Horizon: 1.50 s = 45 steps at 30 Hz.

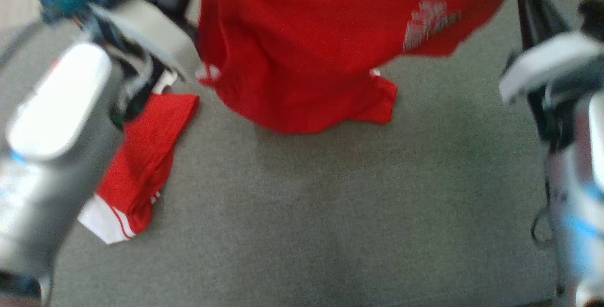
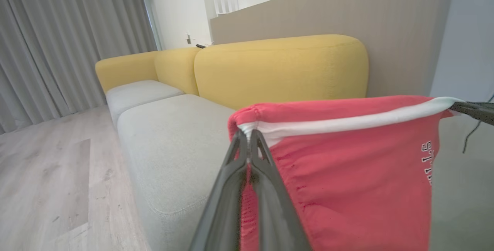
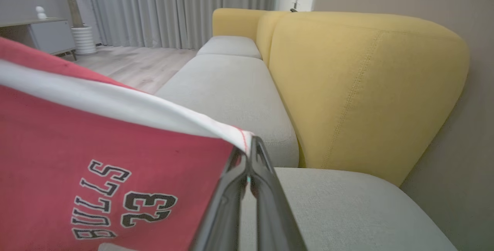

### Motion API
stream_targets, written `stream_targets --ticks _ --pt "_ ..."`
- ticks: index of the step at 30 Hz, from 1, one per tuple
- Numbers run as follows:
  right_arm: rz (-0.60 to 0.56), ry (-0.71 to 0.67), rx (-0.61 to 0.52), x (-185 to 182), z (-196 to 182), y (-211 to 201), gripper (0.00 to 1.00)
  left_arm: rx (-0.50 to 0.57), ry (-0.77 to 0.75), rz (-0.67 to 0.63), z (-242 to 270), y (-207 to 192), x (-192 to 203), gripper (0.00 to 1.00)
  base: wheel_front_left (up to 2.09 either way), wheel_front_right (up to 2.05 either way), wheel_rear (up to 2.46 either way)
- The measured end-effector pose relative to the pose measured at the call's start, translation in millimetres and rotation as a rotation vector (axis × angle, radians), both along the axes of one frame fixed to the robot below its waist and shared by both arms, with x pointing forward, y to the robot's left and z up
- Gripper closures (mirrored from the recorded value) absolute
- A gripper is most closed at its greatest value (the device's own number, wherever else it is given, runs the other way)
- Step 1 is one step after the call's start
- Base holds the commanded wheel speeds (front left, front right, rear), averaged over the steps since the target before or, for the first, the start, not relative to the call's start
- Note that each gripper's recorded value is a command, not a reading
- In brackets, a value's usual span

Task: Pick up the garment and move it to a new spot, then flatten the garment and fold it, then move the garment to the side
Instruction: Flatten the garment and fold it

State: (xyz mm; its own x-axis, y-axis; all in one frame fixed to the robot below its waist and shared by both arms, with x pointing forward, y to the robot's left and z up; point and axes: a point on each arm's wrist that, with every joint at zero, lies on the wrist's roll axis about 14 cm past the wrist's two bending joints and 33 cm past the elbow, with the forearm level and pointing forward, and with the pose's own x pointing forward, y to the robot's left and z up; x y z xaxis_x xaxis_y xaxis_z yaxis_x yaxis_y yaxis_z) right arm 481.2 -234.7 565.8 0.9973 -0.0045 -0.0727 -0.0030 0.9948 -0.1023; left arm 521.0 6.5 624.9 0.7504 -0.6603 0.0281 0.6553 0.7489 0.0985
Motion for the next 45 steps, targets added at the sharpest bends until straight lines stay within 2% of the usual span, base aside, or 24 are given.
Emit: stream_targets --ticks 6,9,11,15,18,23,26,29,33,37,45 --pt "0.032 -0.025 0.058 74.5 25.4 9.9 1.00 0.006 -0.050 0.061 14.5 6.5 74.7 1.00 0.00 0.00 0.00" --pt "0.036 -0.126 0.044 106.6 54.8 10.3 1.00 -0.013 -0.131 0.101 32.6 6.0 109.8 1.00 0.00 0.00 0.00" --pt "0.021 -0.208 -0.002 121.5 78.3 3.8 1.00 -0.030 -0.197 0.111 48.9 -1.0 126.5 1.00 0.00 0.00 0.00" --pt "-0.032 -0.326 -0.040 137.5 105.9 -16.8 1.00 -0.112 -0.335 0.097 88.7 -21.5 141.5 1.00 0.00 0.00 0.00" --pt "-0.042 -0.291 -0.067 142.3 85.9 -21.1 1.00 -0.146 -0.339 0.092 84.3 -28.1 146.7 1.00 0.00 0.00 0.00" --pt "-0.015 -0.103 -0.088 140.4 13.3 -11.1 1.00 -0.110 -0.204 0.097 22.7 -25.1 147.7 1.00 0.00 0.00 0.00" --pt "0.002 0.046 -0.112 125.3 -40.1 -8.6 1.00 -0.087 -0.087 0.086 -29.6 -25.9 134.5 1.00 0.00 0.00 0.00" --pt "-0.014 0.201 -0.128 102.1 -83.5 -20.6 1.00 0.003 0.018 0.039 -89.0 -31.1 104.4 1.00 0.00 0.00 0.00" --pt "-0.037 0.344 -0.167 71.3 -113.3 -40.2 1.00 0.042 0.161 -0.046 -148.0 -39.2 46.4 1.00 0.00 0.00 0.00" --pt "-0.046 0.435 -0.166 43.6 -127.6 -45.6 1.00 0.074 0.232 -0.100 -169.9 -33.8 1.8 1.00 0.00 0.00 0.00" --pt "-0.060 0.658 -0.178 -25.1 -162.9 -57.3 1.00 0.111 0.296 -0.222 -179.9 -45.5 -79.3 1.00 0.00 0.00 0.00"
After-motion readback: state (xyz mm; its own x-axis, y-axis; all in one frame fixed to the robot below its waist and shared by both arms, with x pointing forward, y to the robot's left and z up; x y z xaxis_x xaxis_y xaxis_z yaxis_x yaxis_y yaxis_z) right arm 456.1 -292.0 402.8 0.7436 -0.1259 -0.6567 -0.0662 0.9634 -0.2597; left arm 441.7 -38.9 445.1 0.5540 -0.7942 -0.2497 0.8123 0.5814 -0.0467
